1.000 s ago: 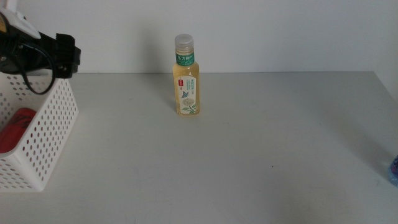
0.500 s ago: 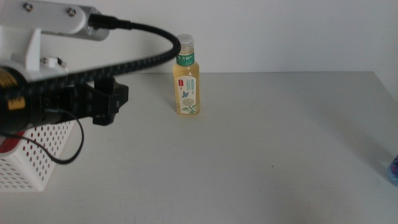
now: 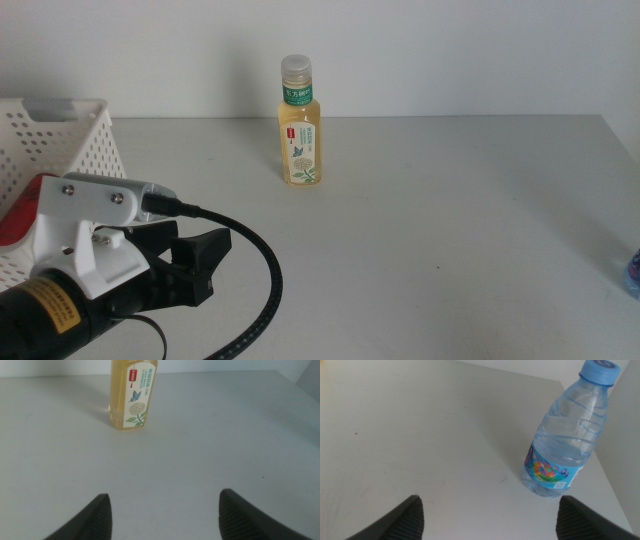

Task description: Use arms to grab the bottles and put them into the dustbin to the left of the table.

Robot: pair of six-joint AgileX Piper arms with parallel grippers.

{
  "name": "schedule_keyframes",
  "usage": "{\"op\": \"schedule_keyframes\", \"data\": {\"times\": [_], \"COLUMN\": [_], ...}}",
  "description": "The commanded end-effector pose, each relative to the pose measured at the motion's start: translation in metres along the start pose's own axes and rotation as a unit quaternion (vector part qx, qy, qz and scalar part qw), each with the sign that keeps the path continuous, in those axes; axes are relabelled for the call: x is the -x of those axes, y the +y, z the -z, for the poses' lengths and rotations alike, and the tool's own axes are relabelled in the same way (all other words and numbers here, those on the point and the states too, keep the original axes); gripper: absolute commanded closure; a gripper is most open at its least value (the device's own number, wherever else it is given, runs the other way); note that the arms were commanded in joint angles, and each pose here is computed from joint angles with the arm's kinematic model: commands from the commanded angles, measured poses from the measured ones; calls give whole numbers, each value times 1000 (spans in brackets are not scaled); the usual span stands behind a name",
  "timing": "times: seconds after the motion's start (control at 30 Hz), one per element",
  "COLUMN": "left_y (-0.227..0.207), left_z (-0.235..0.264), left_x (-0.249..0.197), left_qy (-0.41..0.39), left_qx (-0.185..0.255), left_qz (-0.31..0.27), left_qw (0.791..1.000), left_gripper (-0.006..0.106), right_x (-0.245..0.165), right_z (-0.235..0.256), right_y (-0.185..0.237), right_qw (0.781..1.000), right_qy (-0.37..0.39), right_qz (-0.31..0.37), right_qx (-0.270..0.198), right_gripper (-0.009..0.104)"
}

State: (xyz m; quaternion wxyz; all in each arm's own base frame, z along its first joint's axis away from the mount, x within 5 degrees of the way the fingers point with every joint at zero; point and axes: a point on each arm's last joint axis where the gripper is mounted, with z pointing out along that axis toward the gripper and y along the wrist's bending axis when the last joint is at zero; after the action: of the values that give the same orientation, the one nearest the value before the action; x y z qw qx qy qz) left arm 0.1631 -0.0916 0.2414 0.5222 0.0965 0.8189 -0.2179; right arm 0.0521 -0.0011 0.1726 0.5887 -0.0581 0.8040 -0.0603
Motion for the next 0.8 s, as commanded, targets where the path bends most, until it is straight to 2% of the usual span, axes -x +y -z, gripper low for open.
{"op": "schedule_keyframes", "data": {"times": [0.0, 0.27, 0.4, 0.57, 0.77], "left_y": [-5, -3, -1, 1, 2], "left_z": [0, -9, -23, -49, -72], "left_x": [15, 9, 3, -4, -8], "left_qy": [-67, -44, -36, -60, -130], "left_qx": [-21, -14, -10, -16, -35], "left_qz": [7, 6, 10, 11, 10], "left_qw": [997, 999, 999, 998, 991], "left_gripper": [34, 46, 48, 48, 48], "right_x": [7, 7, 7, 7, 7], "right_z": [2, 2, 2, 2, 2], "right_y": [-2, -2, -2, -2, -2], "right_qw": [999, 999, 999, 999, 999], "right_qy": [-41, -41, -41, -41, -41], "right_qz": [7, 7, 7, 7, 7], "right_qx": [-13, -13, -13, -13, -13], "right_gripper": [27, 27, 27, 27, 27]}}
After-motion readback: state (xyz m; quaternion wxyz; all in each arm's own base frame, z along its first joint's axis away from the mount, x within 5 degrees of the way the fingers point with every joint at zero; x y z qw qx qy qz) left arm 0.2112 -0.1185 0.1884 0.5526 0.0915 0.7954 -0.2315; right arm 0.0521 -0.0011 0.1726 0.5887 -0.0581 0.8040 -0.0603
